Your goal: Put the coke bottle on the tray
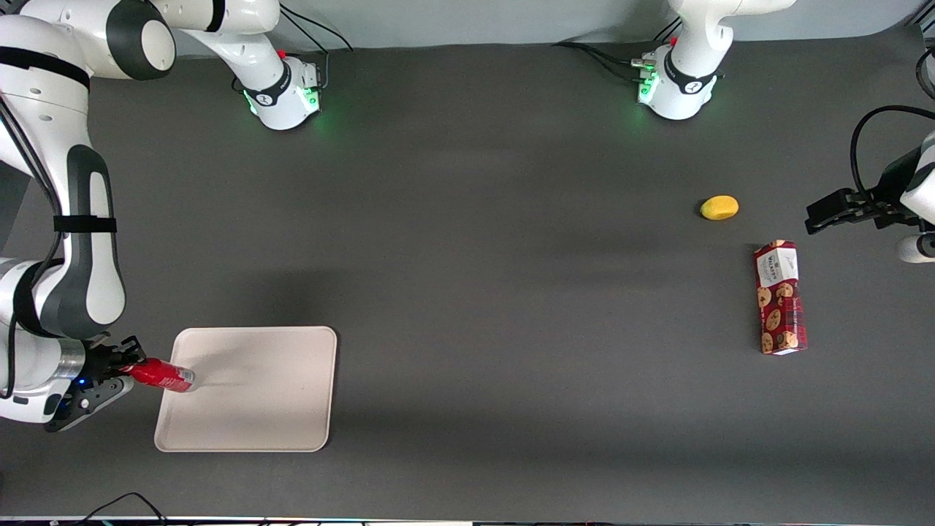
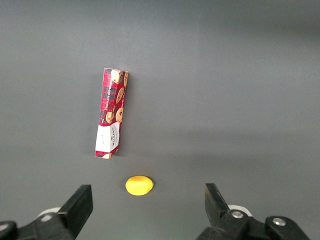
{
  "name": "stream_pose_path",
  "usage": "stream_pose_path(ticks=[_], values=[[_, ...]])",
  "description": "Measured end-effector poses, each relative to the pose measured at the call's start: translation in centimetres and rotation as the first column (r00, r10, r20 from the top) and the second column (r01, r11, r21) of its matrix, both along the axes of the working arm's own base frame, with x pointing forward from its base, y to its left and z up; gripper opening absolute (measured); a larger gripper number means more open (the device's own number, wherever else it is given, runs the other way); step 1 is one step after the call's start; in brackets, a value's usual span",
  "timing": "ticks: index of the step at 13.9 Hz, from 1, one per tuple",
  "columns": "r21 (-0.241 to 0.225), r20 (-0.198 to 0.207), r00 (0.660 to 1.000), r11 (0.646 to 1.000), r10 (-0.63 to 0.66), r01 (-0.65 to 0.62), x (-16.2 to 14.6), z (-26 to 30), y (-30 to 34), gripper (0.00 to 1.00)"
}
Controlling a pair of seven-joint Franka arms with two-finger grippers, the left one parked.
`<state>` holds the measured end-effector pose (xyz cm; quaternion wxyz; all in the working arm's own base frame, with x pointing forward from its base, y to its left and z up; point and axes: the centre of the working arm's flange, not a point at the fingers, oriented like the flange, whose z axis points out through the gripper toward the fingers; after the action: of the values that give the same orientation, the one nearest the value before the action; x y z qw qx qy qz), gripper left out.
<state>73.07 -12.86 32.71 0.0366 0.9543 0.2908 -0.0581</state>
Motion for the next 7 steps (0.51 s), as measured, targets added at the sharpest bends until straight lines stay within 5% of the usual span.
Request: stream_pose_path(ticks=[3,7], values=[[0.000,-0.001,1.000,1.000,0.000,0.000,0.0,-0.1,0.0,0.40],[-0.006,0.030,0.998,0.999,-0.053,0.053,0.5,1.1,0.3,0.81]])
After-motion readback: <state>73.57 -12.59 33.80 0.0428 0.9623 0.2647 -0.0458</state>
